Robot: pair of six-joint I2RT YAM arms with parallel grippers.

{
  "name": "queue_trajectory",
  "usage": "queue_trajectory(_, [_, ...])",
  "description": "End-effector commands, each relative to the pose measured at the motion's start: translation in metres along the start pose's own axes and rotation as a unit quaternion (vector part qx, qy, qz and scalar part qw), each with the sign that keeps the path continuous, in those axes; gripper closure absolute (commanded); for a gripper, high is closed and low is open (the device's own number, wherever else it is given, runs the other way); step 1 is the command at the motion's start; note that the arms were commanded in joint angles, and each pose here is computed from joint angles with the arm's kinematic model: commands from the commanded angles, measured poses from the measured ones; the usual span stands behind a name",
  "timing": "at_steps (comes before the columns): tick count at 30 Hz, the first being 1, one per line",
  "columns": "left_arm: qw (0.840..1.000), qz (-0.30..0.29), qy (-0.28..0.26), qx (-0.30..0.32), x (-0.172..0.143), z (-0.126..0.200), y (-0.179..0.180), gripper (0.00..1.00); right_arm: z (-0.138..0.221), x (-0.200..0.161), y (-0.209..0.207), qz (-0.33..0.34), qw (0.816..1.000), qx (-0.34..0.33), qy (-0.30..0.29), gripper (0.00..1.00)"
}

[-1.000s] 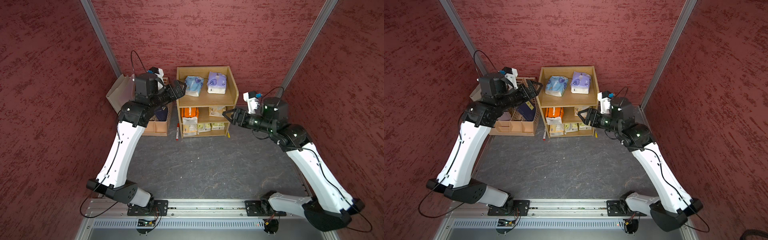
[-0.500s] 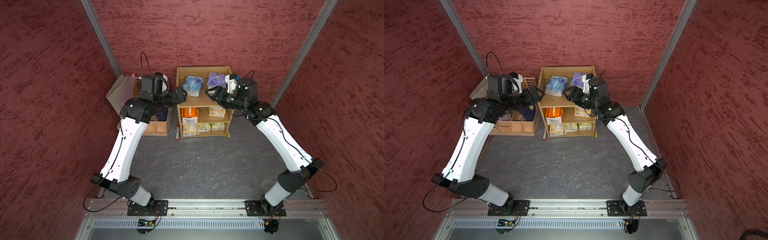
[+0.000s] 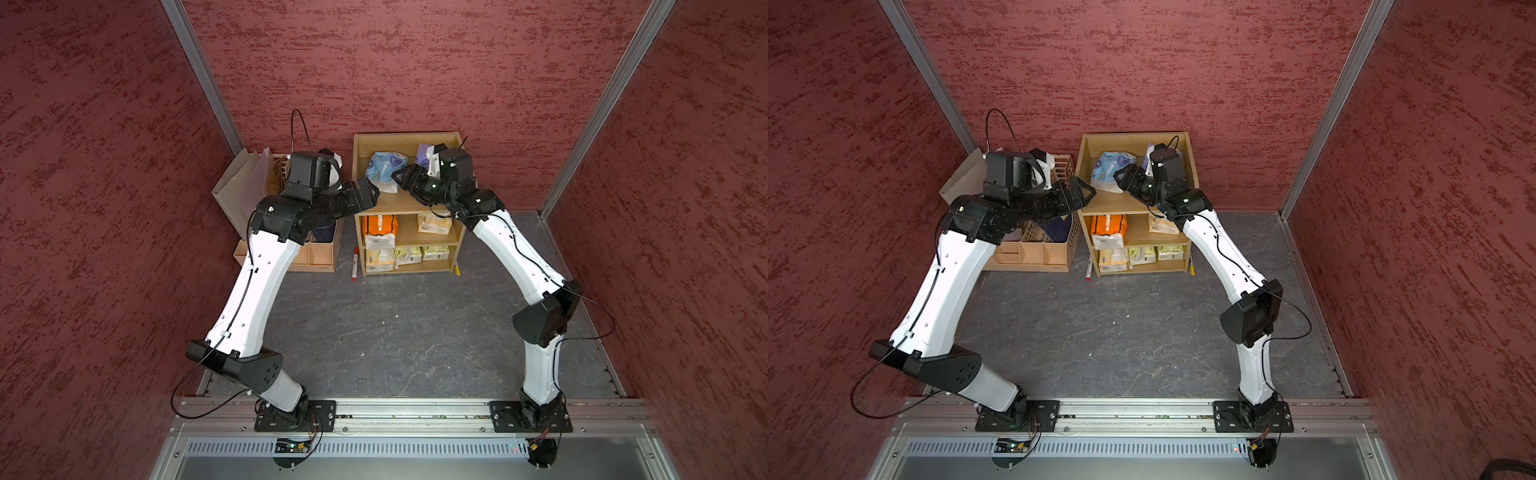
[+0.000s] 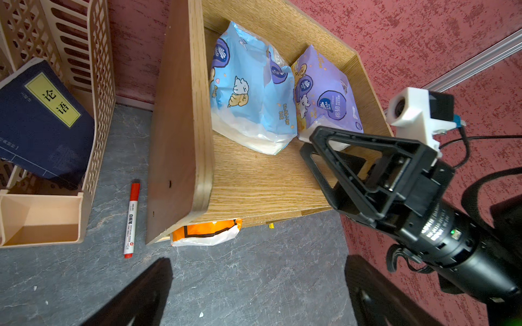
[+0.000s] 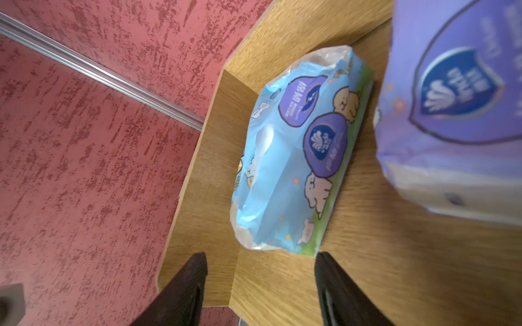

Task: Remove the tissue boxes from the shelf
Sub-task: Pick up a box of tissues from the shelf.

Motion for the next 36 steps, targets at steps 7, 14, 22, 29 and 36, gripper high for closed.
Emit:
queue_trajectory(7, [0.999,-0.028,-0.024,-0.011,0.006,0.01,-0.001,0.0,-0.011,0.0,-0.014,0.015,0.998,-0.065,-0.023,0.4])
queue_trajectory(14, [0.999,-0.022,-0.041,-0.005,0.009,0.02,0.008,0.0,-0.025,-0.001,-0.019,0.022,0.997,-0.069,-0.033,0.41])
queue_trajectory(22, [0.998,-0.015,-0.056,-0.002,0.012,0.032,0.016,0.0,-0.039,-0.002,-0.021,0.037,0.996,-0.062,-0.042,0.49])
queue_trajectory(29, [0.997,-0.014,-0.072,0.002,0.015,0.043,0.022,0.0,-0.042,-0.004,-0.01,0.051,0.998,-0.032,-0.032,0.73])
queue_trajectory(36, [0.996,0.0,-0.084,-0.009,0.018,0.046,0.021,0.0,-0.018,0.007,0.005,0.072,0.996,-0.026,-0.034,0.96])
Point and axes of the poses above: each gripper's point midway between its finger pads, its own z axis back along the fingers, its own y axis along the line the jaws close on, x = y × z, the point moved 1 cm from there along z, back along the fingers, and after that the axes turned 15 degrees about z, right-handed, at the moved point
